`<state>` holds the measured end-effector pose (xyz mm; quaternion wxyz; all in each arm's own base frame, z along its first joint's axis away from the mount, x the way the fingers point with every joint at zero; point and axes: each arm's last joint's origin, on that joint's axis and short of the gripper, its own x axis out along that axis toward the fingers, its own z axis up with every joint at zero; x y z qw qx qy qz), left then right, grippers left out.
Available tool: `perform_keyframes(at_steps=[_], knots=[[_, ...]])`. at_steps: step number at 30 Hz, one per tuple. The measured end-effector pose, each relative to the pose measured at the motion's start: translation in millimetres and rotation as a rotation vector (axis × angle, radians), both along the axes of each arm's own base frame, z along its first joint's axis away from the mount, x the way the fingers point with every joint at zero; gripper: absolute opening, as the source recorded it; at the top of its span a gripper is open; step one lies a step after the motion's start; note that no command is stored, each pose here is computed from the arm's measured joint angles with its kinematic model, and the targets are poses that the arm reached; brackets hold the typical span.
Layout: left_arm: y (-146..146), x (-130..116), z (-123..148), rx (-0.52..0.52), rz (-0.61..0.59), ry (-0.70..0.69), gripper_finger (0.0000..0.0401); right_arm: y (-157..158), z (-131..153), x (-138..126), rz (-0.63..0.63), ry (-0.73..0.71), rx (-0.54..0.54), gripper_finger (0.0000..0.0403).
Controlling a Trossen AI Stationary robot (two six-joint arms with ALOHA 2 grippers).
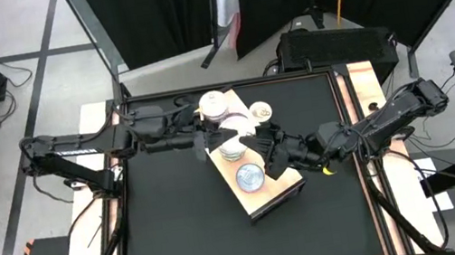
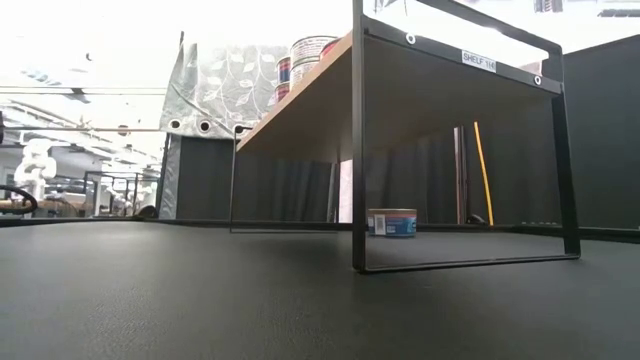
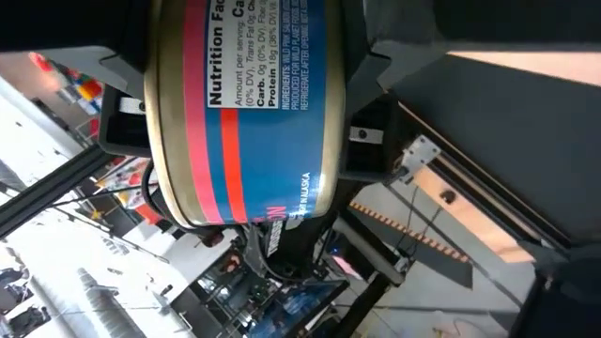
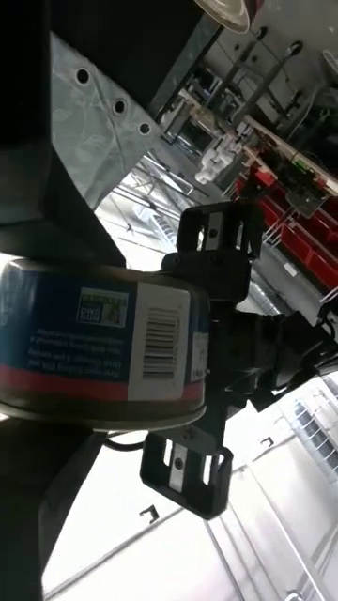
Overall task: Stack canned seafood by type on shelf
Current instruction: Stack the blue pink tuna can on top of the blue pink tuna cans on the shelf
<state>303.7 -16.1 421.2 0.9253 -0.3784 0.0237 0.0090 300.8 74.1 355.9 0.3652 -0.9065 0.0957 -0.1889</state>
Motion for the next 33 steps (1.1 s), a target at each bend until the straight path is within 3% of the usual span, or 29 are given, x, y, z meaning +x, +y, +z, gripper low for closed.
perform_keyframes(at_steps=[4, 7, 16, 20, 26, 29, 33], knots=[[0.9, -0.6, 0.6, 0.038, 0.011, -0.002, 0.0197, 0.0, 0.0, 0.0, 0.001, -0.003, 0.011, 0.0177], [1.7, -1.0, 1.6, 0.034, 0.02, -0.01, 0.0206, -0.1, -0.4, 0.1, 0.01, -0.01, 0.043, 0.0175], [4.0, -6.0, 6.3, 0.096, 0.087, -0.024, 0.0309, -0.2, -1.0, 0.3, 0.014, -0.013, 0.07, 0.0188], [11.1, -29.6, 26.3, 0.187, 0.208, -0.075, 0.0335, -0.5, -0.4, 0.0, 0.012, -0.027, 0.096, 0.0183], [18.3, -90.8, 59.9, 0.388, 0.343, -0.084, 0.0338, -9.5, 7.6, -1.9, 0.017, -0.137, 0.197, 0.0188], [14.2, -114.8, 59.5, 0.446, 0.341, -0.011, 0.0338, -24.1, 18.9, -2.9, 0.07, -0.21, 0.223, 0.0187], [3.2, -119.8, 42.1, 0.555, 0.345, 0.144, 0.0338, -42.1, 47.3, -2.9, 0.194, -0.325, 0.296, 0.0188]])
